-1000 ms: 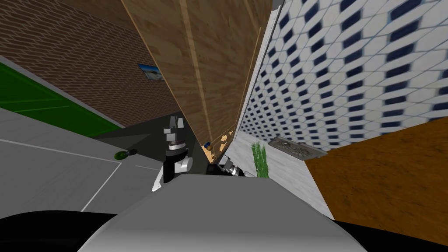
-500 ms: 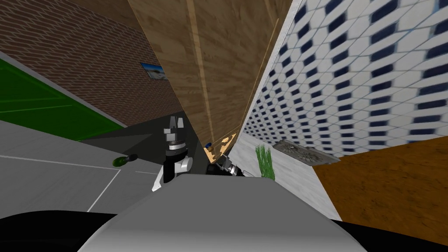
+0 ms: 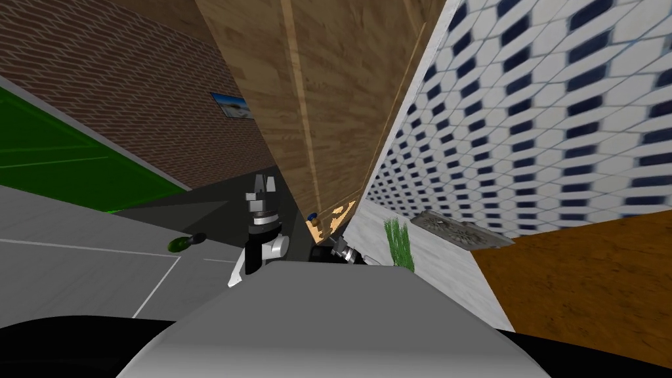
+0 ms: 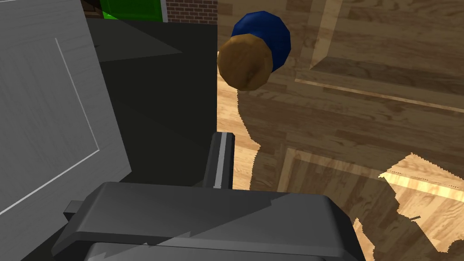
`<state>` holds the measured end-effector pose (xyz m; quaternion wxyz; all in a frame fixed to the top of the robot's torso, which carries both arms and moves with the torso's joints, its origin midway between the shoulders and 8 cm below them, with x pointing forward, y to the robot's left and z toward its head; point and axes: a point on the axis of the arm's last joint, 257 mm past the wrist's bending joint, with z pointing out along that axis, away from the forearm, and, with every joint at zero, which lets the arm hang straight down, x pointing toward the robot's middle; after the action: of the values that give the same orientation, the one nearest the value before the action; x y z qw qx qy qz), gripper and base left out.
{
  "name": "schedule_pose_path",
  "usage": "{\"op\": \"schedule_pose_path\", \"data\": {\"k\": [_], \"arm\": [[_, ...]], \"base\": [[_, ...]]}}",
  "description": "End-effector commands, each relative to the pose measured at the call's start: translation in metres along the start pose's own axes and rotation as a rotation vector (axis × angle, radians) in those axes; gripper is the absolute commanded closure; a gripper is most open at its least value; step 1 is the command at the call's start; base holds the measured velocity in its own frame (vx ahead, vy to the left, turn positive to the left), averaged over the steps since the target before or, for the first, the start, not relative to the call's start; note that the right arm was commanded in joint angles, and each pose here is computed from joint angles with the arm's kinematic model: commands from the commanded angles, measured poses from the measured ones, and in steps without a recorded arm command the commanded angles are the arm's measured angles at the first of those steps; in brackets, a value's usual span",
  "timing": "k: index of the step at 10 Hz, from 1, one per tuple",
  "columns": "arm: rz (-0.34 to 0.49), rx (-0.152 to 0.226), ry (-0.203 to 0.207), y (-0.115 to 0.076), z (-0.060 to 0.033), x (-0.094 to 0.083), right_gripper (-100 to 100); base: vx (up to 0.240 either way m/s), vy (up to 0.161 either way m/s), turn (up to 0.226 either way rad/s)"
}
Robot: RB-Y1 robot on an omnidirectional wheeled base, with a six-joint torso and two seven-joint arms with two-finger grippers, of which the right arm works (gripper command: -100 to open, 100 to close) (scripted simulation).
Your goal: Push the door open
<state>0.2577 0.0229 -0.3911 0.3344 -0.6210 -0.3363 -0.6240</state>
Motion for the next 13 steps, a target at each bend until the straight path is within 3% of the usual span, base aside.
{"op": "schedule_pose_path", "data": {"k": [1, 3, 4, 8, 9, 13], "arm": [[0.0, 0.0, 0.0, 0.0, -0.0001, 0.0, 100], [0.0, 0.0, 0.0, 0.0, -0.0001, 0.0, 100], [-0.001, -0.048, 0.001, 0.011, 0.0048, 0.0, -100], [0.003, -0.177, -0.002, 0.042, 0.014, -0.001, -100], [0.002, -0.158, -0.001, 0.037, 0.0125, -0.001, -100], [-0.005, -0.178, -0.001, 0.041, 0.022, -0.001, -100]], "base": [[-0.012, -0.015, 0.0], [-0.003, -0.003, 0.0], [-0.052, 0.06, -0.152], [-0.122, 0.123, -0.163], [-0.05, 0.048, -0.029], [0.135, 0.125, 0.041]]}}
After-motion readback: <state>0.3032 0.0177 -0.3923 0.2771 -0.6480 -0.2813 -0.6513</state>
